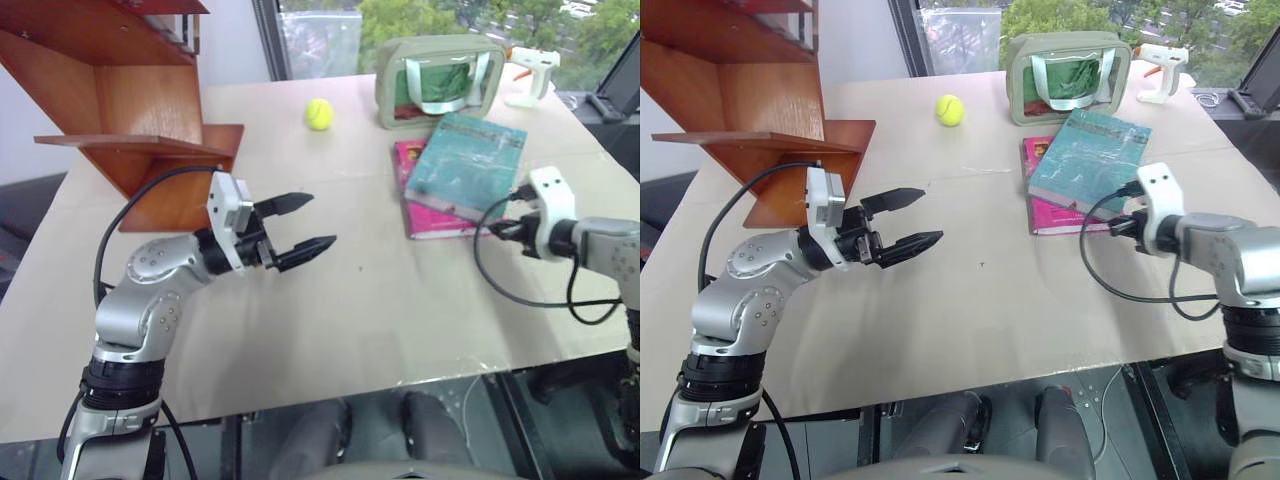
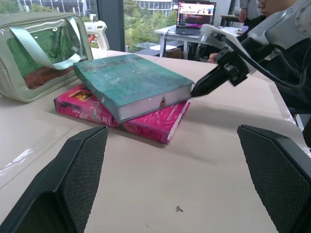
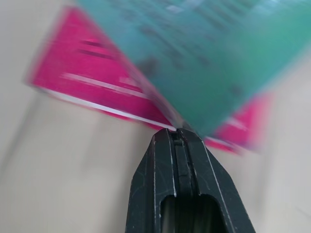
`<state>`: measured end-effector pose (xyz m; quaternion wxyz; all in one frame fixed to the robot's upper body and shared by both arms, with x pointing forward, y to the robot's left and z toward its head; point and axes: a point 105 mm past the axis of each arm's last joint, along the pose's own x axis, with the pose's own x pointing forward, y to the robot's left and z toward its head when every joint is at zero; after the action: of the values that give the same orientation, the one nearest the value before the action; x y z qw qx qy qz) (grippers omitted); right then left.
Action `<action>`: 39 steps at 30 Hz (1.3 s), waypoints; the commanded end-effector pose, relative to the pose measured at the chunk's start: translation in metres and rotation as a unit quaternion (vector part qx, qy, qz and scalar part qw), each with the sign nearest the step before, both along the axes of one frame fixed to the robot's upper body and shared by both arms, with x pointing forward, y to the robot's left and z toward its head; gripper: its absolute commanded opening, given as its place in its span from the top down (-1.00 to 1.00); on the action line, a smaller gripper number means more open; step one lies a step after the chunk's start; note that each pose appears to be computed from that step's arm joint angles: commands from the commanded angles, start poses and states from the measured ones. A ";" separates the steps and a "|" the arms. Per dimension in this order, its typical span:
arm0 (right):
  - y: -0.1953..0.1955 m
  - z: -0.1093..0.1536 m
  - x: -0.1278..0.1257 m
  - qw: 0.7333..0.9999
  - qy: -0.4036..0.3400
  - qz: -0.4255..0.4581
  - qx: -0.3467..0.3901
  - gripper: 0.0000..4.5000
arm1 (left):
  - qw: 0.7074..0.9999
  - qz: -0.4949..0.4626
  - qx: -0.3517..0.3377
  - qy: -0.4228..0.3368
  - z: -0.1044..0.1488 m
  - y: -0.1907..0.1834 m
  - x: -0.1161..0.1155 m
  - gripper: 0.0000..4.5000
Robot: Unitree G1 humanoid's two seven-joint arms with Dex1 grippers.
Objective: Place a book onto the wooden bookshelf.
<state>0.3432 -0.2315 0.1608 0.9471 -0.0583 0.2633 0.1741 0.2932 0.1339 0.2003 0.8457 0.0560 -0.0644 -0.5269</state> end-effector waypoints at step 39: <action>0.141 0.015 0.103 0.992 -0.056 0.086 -0.070 0.99 | 0.999 0.031 -0.008 -0.033 0.008 0.001 -0.001 -1.00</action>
<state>0.4534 -0.0825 0.1806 0.9401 -0.1511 0.1953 0.2349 0.2968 0.1369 0.1959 0.8652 0.0566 -0.0688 -0.4935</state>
